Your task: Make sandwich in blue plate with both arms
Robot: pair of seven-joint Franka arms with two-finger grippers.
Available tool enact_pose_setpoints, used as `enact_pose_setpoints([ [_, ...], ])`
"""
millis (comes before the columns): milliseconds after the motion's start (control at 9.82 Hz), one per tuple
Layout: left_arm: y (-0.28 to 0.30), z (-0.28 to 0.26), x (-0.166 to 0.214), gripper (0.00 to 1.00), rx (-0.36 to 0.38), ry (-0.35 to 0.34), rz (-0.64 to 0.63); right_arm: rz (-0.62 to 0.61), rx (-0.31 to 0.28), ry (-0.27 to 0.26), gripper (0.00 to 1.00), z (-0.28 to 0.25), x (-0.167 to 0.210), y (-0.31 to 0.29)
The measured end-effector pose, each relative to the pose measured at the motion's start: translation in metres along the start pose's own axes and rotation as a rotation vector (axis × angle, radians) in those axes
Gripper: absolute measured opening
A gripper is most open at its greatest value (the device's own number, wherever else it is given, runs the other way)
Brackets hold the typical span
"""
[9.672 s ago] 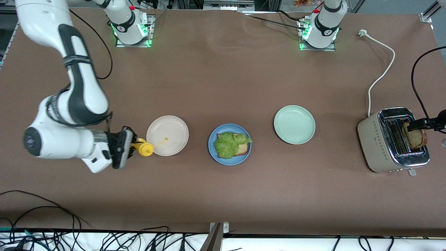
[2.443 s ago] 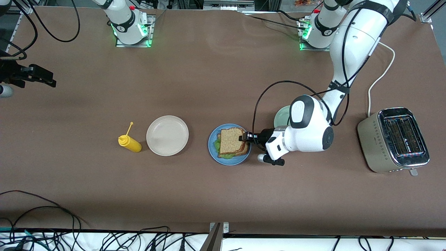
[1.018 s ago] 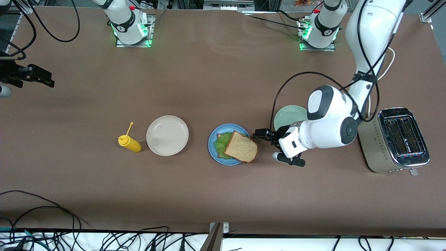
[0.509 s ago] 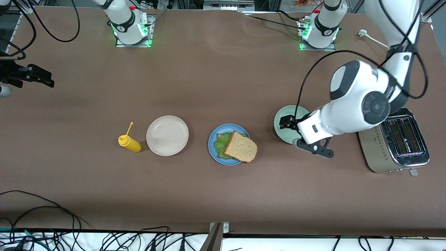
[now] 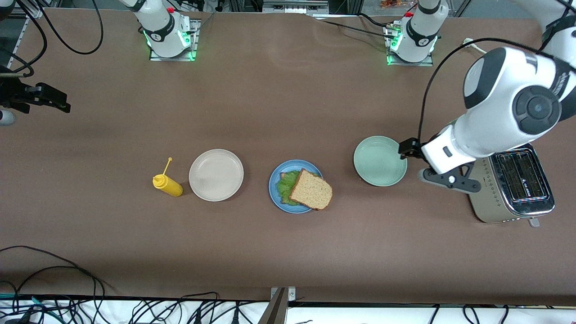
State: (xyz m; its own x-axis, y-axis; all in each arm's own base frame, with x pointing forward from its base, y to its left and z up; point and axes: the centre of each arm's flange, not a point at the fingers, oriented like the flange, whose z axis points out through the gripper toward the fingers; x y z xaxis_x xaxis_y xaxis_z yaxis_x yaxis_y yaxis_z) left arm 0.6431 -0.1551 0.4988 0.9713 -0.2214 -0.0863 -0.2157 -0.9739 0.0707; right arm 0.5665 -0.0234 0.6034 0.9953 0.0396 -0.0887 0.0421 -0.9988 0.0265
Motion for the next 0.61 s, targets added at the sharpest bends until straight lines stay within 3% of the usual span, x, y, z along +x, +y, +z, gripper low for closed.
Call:
enact_pose_setpoints([
  [305,-0.035,-0.049,-0.021,1.0,0.053,0.066,-0.06,0.0,0.0,0.003,1.0,-0.001,0.0,0.0],
  [611,-0.074,-0.08,-0.047,1.0,0.067,0.068,-0.134,0.001,-0.001,0.014,1.0,-0.006,0.0,0.0],
])
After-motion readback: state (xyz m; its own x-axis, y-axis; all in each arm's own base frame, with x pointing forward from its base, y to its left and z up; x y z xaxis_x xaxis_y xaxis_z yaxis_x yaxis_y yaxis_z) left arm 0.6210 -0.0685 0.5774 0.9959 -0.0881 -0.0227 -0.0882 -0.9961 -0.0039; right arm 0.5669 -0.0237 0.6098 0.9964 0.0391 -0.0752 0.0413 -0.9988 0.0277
